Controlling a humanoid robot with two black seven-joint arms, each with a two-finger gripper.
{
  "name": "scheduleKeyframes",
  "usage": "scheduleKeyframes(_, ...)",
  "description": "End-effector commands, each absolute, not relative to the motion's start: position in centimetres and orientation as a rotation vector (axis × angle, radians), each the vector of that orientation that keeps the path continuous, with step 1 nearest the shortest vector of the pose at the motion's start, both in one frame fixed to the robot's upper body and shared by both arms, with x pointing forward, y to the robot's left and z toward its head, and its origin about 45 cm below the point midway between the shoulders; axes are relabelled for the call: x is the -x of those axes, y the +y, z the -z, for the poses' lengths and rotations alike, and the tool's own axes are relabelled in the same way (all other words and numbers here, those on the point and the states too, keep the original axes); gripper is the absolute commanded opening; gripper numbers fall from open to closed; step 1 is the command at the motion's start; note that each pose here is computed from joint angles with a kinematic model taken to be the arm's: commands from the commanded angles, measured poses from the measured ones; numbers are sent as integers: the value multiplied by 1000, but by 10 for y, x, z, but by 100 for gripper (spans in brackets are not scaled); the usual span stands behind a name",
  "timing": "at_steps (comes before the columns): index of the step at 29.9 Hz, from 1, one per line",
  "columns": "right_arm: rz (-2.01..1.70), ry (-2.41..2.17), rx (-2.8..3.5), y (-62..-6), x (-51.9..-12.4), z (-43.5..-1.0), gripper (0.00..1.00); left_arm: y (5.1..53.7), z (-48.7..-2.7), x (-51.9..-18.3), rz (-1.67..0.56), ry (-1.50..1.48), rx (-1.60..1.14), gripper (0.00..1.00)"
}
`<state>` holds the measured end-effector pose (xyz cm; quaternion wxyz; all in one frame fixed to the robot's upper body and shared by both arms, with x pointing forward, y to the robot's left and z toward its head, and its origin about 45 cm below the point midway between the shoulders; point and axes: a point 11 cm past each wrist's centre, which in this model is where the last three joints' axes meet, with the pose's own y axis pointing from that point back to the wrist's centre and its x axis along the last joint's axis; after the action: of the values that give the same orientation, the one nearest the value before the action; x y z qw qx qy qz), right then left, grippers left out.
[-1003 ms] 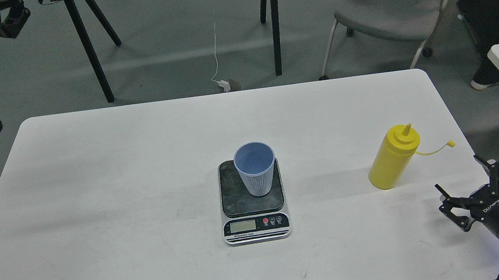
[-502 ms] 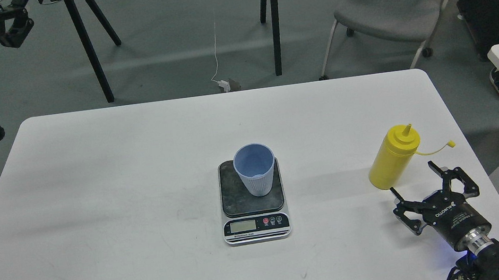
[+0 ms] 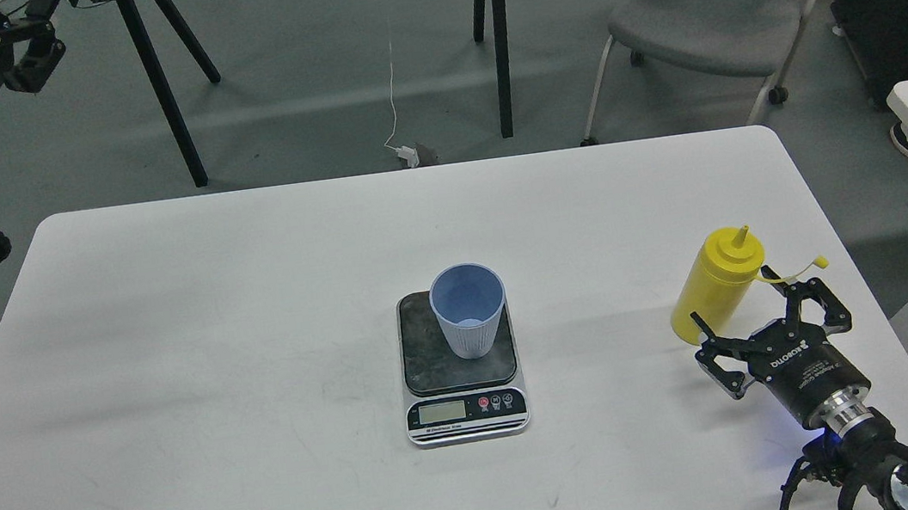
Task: Pour seasoning into cup on scale with both arms
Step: 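Move the right gripper to the yellow squeeze bottle and close on it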
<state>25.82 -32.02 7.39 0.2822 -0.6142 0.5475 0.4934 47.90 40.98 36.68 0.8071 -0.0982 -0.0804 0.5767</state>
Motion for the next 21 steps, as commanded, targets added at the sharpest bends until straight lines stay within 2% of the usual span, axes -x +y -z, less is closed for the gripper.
scheduleKeyframes(1,-1311,1442,1650,-311,-266,-76,100,409,-366,-479,-1232,-171,210,94)
scheduleKeyframes(12,-1285,1404,1669,-295,-284,-81,99,409,-366,-479,-1232,-171,209,94)
scheduleKeyframes(18,-1284,1420,1666,-298,-283,-78,92,409,-360,-478,-1234,-161,200,94)
scheduleKeyframes(21,-1279,1423,1679,-298,-283,-78,91,410,-359,-478,-1235,-160,199,94)
